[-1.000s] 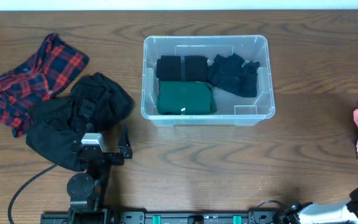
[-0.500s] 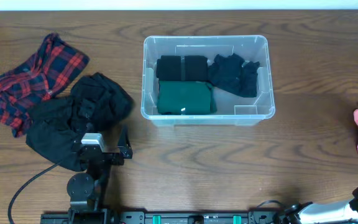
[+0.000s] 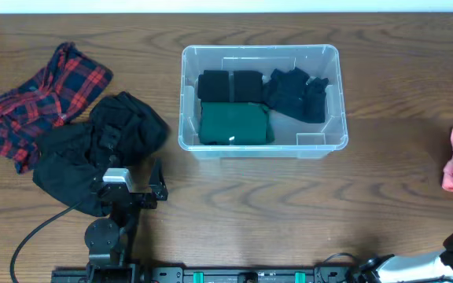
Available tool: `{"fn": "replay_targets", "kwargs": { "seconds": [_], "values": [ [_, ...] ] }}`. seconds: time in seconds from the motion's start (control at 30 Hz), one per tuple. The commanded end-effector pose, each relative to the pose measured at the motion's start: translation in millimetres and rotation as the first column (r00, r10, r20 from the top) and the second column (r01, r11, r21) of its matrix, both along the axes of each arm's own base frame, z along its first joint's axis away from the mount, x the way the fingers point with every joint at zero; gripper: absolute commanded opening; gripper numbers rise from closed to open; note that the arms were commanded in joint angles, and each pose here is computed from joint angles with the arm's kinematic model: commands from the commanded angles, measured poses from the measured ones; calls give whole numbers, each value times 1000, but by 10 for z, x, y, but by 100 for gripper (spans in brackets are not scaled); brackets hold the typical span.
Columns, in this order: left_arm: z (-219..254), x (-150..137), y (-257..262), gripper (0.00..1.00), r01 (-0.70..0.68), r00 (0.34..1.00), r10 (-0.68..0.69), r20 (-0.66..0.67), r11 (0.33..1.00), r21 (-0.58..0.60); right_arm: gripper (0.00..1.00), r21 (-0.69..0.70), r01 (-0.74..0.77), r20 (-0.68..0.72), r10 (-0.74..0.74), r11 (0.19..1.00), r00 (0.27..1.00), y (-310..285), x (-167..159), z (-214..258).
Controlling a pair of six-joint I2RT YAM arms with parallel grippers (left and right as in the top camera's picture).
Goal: Pack container
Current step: 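Move the right gripper to the pink garment and grasp it, then lift the pink garment and carry it over the bin with the right gripper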
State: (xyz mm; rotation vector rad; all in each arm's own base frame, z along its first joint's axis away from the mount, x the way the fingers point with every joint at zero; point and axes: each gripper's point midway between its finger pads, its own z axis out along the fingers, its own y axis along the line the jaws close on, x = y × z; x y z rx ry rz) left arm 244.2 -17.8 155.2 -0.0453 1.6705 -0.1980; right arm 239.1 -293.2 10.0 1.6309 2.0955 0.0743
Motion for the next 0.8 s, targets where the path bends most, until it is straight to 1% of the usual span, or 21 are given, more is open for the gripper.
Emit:
{"fn": "replay_targets", "kwargs": {
  "seconds": [0.0, 0.07, 0.23, 0.43, 0.5, 0.57, 0.67, 0.77],
  "values": [
    [-163, -7, -19, 98, 13, 999, -13, -50, 1000, -5, 1, -32, -113, 72, 115, 993, 991, 233, 326, 268],
    [-163, -7, -19, 98, 13, 999, -13, -50, 1000, -5, 1, -84, -149, 105, 158, 985, 982, 296, 470, 501],
    [-163, -7, -19, 98, 13, 999, -13, -50, 1000, -5, 1, -219, -220, 203, 265, 951, 943, 516, 765, 1264],
    [-163, -7, -19, 98, 13, 999, -13, -50, 1000, -5, 1, -331, -310, 305, 411, 891, 859, 957, 966, 2123],
    [-163, -7, -19, 98, 13, 999, -13, -50, 1000, -5, 1, -359, -359, 342, 479, 862, 809, 1168, 1037, 2367],
    [-163, -7, -19, 98, 13, 999, -13, -50, 1000, -5, 1, -387, -418, 376, 555, 822, 743, 1411, 1121, 2587],
    [-163, -7, -19, 98, 13, 999, -13, -50, 1000, -5, 1, -435, -511, 418, 669, 741, 614, 1817, 1242, 2889],
    [-163, -7, -19, 98, 13, 999, -13, -50, 1000, -5, 1, -473, -571, 439, 742, 671, 507, 2166, 1324, 3114]
  ]
}}
